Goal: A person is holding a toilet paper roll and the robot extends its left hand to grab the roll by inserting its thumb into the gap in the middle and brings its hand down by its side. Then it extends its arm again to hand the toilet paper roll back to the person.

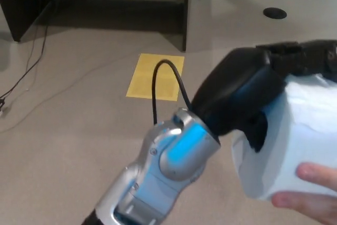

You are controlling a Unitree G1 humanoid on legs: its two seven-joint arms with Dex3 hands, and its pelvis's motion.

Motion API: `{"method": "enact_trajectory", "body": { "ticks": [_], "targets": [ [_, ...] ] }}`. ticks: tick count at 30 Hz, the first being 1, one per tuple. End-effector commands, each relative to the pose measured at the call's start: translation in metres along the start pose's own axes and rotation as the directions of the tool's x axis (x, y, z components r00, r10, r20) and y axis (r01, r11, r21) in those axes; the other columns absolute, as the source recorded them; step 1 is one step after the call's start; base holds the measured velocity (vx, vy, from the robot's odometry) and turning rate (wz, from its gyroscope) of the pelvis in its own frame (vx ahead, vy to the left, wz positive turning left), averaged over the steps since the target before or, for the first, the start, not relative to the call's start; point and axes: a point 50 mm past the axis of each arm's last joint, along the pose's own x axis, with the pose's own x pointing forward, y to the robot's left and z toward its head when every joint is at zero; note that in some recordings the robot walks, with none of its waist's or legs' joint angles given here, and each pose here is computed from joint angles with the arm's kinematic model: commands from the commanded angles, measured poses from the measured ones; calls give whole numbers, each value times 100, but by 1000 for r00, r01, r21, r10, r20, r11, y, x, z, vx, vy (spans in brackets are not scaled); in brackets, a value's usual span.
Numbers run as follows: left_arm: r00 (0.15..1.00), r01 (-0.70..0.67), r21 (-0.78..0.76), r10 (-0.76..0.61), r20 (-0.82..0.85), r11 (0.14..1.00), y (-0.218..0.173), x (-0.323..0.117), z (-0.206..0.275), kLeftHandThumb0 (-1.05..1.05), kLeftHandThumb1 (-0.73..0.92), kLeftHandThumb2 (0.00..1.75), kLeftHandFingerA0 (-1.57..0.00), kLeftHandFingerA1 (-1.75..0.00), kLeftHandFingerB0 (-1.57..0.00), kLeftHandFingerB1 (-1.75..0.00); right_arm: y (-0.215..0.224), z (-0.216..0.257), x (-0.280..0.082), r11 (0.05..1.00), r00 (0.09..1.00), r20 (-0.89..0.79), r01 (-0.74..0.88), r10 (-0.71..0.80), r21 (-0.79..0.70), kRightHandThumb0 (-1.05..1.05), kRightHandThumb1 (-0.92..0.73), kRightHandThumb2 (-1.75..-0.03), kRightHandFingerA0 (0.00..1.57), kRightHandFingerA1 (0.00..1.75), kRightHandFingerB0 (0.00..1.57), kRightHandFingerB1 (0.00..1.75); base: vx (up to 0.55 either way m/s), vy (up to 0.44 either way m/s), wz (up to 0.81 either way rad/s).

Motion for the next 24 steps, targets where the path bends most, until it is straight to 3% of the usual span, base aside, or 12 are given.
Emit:
{"method": "enact_trajectory", "body": {
  "ticks": [1, 3, 4, 5, 6, 8, 16, 19, 20, 21, 23, 24],
  "targets": [
    [997, 30, 30, -28, -65, 999, -9, -1, 1, -17, 77, 70, -88, -161, -77, -122, 0, 1, 1, 1000, 1000, -13, -23, 23, -1, -39, -67, -61, 73, 58, 53, 42, 0, 0, 0],
    [997, 6, 16, -5, -73, 1000, -11, -2, 2, -15, 73, 71, -92, -159, -82, -95, -2, 2, 2, 1000, 1000, -13, -25, 26, 5, -39, -68, -60, 72, 55, 52, 42, 0, 0, 0],
    [997, -22, 22, 23, -68, 1000, -11, -2, 1, -14, 67, 61, -89, -136, -81, -61, -4, 3, 2, 1000, 1000, -10, -20, 20, 0, -39, -67, -60, 73, 55, 53, 42, 0, 0, 0],
    [997, -34, 33, 36, -74, 999, -11, -3, 1, -18, 59, 57, -67, -57, -56, -41, -4, 4, 2, 1000, 1000, -5, -17, 17, 0, -39, -67, -60, 70, 55, 53, 43, 0, 0, 0],
    [995, -36, 46, 40, -86, 998, -11, -4, 0, -18, 59, 57, -67, -57, -56, -41, -4, 4, 2, 1000, 1000, 0, -18, 18, 2, -39, -67, -60, 70, 55, 53, 43, 0, 0, 0],
    [993, -22, 82, 31, -116, 996, -9, -9, -2, -44, 47, 54, -10, -31, -6, -26, -4, 3, 2, 1000, 1000, 0, -21, 21, 12, -39, -67, -60, 71, 58, 53, 43, 0, 0, 0],
    [983, -9, 124, 31, -180, 992, 14, -35, -15, -72, 42, 79, 0, -7, 0, -4, -2, -3, -1, 999, 999, -17, -34, 34, 3, -38, -68, -60, 72, 57, 50, 41, 0, 0, 0],
    [979, -21, 98, 40, -198, 995, 28, -49, -17, -73, 44, 79, 0, 0, 0, 0, 1, -9, -3, 999, 999, -26, -37, 37, 9, -37, -68, -60, 76, 63, 52, 42, 0, 0, 0],
    [979, -33, 91, 51, -198, 995, 35, -56, -18, -74, 45, 55, 0, 0, 0, 0, 2, -11, -4, 999, 999, -26, -34, 34, 6, -38, -68, -60, 77, 64, 53, 43, 0, 0, 0],
    [980, -48, 88, 64, -191, 995, 39, -61, -19, -71, 43, 79, 0, 0, 0, -2, 2, -12, -4, 999, 999, -30, -33, 33, 11, -38, -67, -60, 76, 64, 54, 43, 0, 0, 0],
    [973, -83, 87, 100, -206, 993, 53, -81, -20, -69, 41, 78, 0, -3, 0, -5, 2, -15, -5, 999, 998, -40, -41, 41, -1, -40, -68, -60, 74, 60, 53, 43, 0, 0, 0],
    [972, -93, 91, 110, -208, 992, 58, -88, -21, -73, 43, 57, 0, -13, 0, -3, 3, -16, -6, 999, 998, -44, -43, 43, -3, -40, -68, -60, 74, 57, 53, 42, 0, 0, 0]
  ]
}}
